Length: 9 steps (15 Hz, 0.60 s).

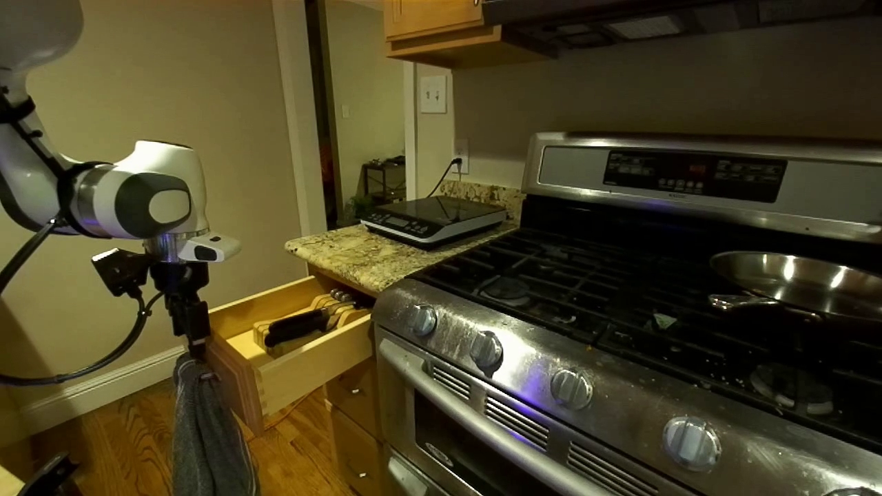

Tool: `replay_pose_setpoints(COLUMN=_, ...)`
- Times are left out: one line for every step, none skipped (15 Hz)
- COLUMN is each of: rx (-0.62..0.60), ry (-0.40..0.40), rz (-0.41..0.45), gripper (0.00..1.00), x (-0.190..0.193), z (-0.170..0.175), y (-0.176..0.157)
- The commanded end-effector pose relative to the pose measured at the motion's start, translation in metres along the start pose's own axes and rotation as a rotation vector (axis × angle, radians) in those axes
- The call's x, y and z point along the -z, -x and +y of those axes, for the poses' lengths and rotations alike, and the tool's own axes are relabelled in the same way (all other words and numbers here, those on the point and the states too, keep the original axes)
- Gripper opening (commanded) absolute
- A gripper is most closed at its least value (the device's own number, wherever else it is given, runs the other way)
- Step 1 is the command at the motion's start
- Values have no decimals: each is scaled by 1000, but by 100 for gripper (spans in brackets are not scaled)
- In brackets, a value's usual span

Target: Push the open drawer closed

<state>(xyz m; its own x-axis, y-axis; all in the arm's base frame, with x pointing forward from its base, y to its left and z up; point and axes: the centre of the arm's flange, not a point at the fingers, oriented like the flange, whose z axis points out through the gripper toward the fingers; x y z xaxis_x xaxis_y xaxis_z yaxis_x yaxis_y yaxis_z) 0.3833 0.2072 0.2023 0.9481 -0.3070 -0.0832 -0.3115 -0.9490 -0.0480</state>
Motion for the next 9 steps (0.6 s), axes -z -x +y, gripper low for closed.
replay_pose_setpoints(rx=12, ry=-2, rz=69, gripper=100, x=-5, z=-6, y=-5)
replay_pose_setpoints(rx=24, ry=3, rz=83, gripper=100, x=-5, z=-8, y=-7)
replay_pose_setpoints(rx=24, ry=6, rz=96, gripper=100, x=-6, z=-9, y=-8)
replay_pose_setpoints(rx=30, ry=9, rz=109, gripper=100, x=-7, z=-10, y=-11)
replay_pose_setpoints(rx=35, ry=9, rz=120, gripper=100, x=-8, z=-10, y=-15)
replay_pose_setpoints(rx=34, ry=11, rz=134, gripper=100, x=-9, z=-9, y=-19)
replay_pose_setpoints(rx=33, ry=11, rz=146, gripper=100, x=-9, z=-9, y=-23)
replay_pose_setpoints(rx=25, ry=11, rz=158, gripper=100, x=-10, z=-7, y=-32)
replay_pose_setpoints(rx=22, ry=12, rz=169, gripper=100, x=-10, z=-6, y=-38)
